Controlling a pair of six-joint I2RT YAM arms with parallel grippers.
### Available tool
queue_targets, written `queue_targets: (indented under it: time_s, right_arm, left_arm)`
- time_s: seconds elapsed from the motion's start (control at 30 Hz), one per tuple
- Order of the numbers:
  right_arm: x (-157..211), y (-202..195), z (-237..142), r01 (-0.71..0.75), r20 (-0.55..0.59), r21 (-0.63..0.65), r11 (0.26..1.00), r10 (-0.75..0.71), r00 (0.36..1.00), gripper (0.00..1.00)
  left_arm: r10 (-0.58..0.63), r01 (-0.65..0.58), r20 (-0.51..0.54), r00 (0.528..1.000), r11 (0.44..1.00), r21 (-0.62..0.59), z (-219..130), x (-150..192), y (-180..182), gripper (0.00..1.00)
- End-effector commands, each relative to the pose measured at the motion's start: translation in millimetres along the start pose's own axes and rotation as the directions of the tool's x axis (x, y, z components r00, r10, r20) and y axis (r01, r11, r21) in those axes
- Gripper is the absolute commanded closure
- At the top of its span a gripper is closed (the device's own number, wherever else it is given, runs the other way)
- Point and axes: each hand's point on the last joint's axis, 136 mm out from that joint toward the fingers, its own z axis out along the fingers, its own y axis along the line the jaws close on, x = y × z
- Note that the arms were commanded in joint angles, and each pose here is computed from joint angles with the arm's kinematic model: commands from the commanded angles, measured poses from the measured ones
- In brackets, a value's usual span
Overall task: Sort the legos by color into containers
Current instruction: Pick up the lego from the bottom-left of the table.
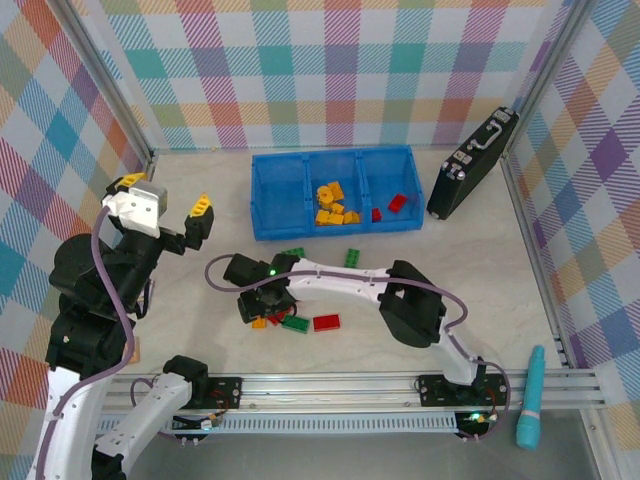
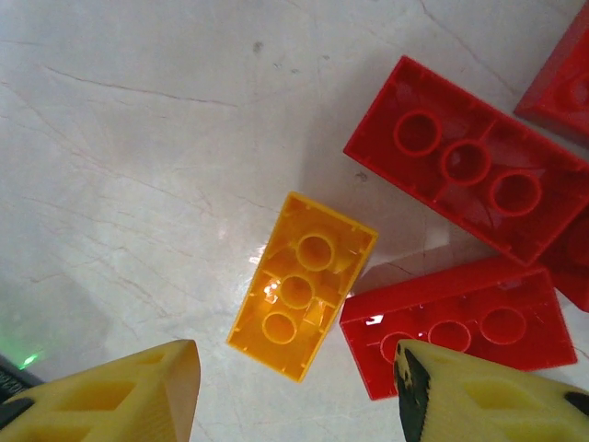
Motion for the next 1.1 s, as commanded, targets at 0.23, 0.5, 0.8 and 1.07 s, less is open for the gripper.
queue_targets:
  time_s: [0.23, 0.5, 0.8, 1.07]
  right_arm:
    - [-4, 7, 24, -0.019, -0.003, 0.017, 1.0, 0.019, 1.0, 0.42]
    - [-4, 11, 40, 0.011, -0.035, 0.027, 1.0, -0.01, 0.999, 0.43]
    - [-9, 8, 43, 0.11, -0.015, 0.09, 0.99, -0.109, 0.994, 0.44]
    - [1, 15, 52, 0.134, -0.072, 0.055, 0.989, -0.13, 0.989, 0.47]
  left_arm:
    - [0.028, -0.029, 0.037, 0.999, 0.999, 0.023, -2, -15, -7, 0.0]
    - [0.022, -0.024, 0.051, 0.998, 0.999, 0.026, -6, -16, -8, 0.0]
    - [0.017, -0.019, 0.061, 0.998, 0.999, 0.035, -7, -16, -9, 0.0]
    - [0.015, -0.018, 0.067, 0.998, 0.999, 0.034, -9, -17, -9, 0.0]
